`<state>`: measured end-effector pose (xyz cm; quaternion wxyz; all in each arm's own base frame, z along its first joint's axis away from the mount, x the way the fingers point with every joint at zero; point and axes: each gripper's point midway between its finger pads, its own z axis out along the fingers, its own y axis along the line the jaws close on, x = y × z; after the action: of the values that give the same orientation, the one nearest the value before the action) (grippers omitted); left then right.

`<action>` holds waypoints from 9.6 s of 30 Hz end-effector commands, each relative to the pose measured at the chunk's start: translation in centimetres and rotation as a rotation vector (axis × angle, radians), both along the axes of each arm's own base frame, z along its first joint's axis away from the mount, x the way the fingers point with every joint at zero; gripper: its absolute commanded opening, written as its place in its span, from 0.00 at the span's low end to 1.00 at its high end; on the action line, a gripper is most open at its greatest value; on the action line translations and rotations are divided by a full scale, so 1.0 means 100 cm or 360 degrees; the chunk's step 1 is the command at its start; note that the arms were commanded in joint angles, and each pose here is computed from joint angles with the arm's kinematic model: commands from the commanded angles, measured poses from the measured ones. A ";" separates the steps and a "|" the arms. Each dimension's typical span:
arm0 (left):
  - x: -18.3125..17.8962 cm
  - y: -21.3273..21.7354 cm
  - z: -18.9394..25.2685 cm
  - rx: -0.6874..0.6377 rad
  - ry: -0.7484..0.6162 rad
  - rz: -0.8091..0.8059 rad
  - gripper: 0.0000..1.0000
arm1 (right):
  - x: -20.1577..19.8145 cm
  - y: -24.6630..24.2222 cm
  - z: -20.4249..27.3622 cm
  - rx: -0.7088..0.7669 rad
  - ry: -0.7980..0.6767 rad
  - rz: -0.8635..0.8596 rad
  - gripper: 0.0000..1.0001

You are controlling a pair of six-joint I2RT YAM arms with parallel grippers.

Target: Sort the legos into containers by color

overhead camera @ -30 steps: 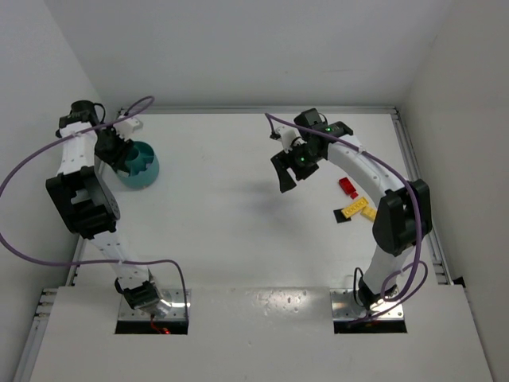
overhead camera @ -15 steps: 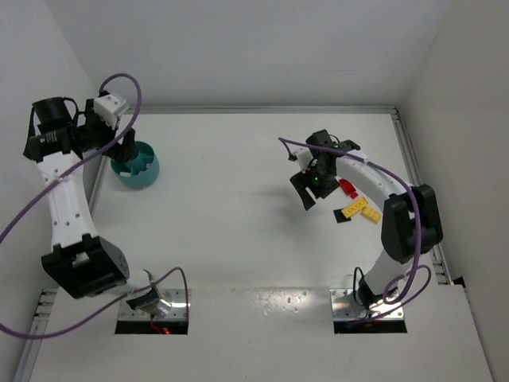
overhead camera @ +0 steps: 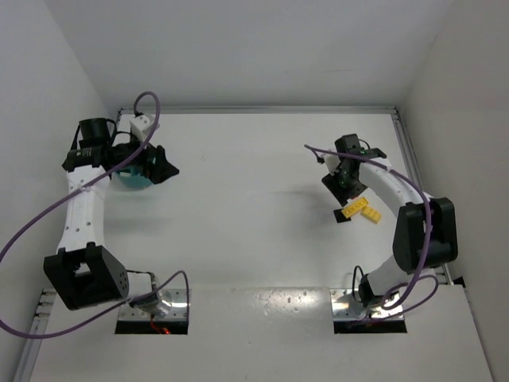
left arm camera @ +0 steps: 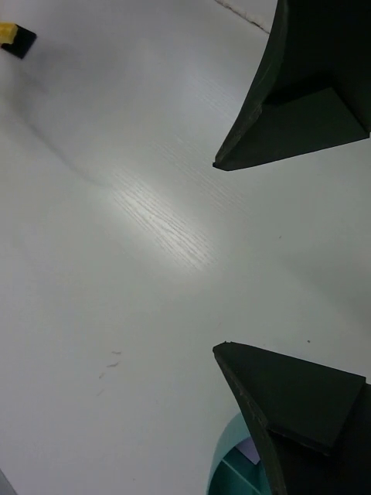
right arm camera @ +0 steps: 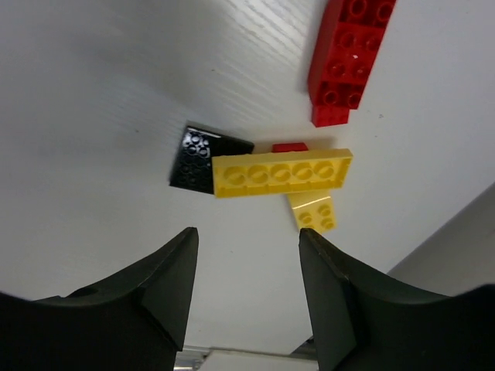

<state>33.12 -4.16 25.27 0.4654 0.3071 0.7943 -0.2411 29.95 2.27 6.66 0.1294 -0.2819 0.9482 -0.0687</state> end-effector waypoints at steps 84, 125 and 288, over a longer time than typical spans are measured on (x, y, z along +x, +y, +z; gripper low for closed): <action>-0.050 -0.099 -0.013 -0.0602 0.0281 -0.0528 0.97 | -0.034 0.306 0.155 0.1984 0.0671 0.1150 0.23; -0.081 -0.150 -0.017 -0.0701 0.0433 -0.0872 0.85 | -0.059 0.357 0.138 0.1820 0.0712 0.1310 0.23; 0.053 -0.061 0.002 0.0148 -0.0089 0.0014 0.79 | 0.066 -0.053 -0.040 0.0122 -0.0066 -0.0228 0.55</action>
<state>38.37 -9.89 23.48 0.4438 0.3213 0.8124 -0.1996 35.10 -2.67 2.47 0.1296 -0.2115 0.9681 -0.0361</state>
